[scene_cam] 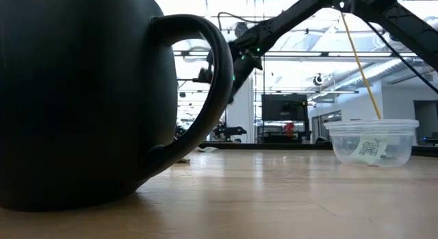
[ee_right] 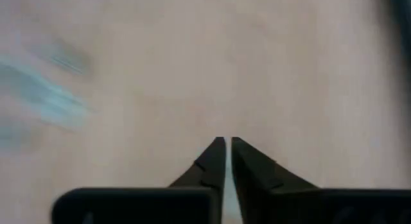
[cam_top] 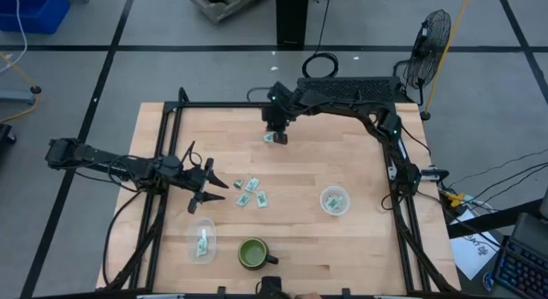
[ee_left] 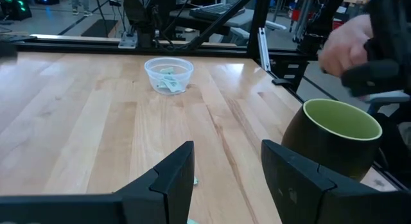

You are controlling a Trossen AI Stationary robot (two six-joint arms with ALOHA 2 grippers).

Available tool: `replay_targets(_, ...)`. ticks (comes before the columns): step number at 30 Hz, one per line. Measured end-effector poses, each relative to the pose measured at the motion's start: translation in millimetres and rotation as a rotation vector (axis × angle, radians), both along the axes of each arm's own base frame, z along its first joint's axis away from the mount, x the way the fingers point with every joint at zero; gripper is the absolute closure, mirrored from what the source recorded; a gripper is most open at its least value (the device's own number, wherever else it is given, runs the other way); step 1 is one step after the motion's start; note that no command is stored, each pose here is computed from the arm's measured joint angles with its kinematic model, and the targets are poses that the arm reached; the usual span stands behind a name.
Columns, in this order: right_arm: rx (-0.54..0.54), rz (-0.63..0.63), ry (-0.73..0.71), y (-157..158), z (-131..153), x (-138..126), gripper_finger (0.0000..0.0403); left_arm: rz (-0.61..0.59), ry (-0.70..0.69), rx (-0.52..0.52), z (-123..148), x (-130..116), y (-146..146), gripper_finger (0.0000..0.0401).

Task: Pick and place Stevia / Truvia into bins
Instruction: Put the white stevia packet into the circular transparent container

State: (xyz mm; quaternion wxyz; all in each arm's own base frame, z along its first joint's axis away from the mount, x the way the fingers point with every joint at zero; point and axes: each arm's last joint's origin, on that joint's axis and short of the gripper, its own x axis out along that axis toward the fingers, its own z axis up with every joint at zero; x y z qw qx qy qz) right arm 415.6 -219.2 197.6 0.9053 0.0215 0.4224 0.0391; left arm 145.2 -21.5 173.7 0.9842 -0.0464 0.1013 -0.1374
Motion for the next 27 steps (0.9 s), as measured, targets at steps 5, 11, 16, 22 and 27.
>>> replay_targets(5,0.401,-0.098,-0.091,-14.4,2.2,-6.3,0.04,0.0,-0.002,0.004,0.1,0.0,0.1,0.0217)
replay_targets(11,0.512,-0.199,-0.036,-14.2,-6.5,-5.0,0.0402,-0.001,0.0,0.004,-0.1,0.0,0.0,0.0217)
replay_targets(16,0.612,-0.304,0.087,-17.1,-35.1,-7.1,0.0402,-0.001,-0.002,0.007,0.0,0.0,0.0,0.0217)
replay_targets(22,0.776,-0.42,0.127,-35.0,-54.5,-15.4,0.0403,-0.001,-0.002,0.006,0.1,0.0,0.0,0.0217)
replay_targets(27,0.821,-0.486,0.114,-43.1,-48.3,-16.6,0.0403,-0.003,-0.001,0.007,-0.2,-0.1,0.0,0.0217)
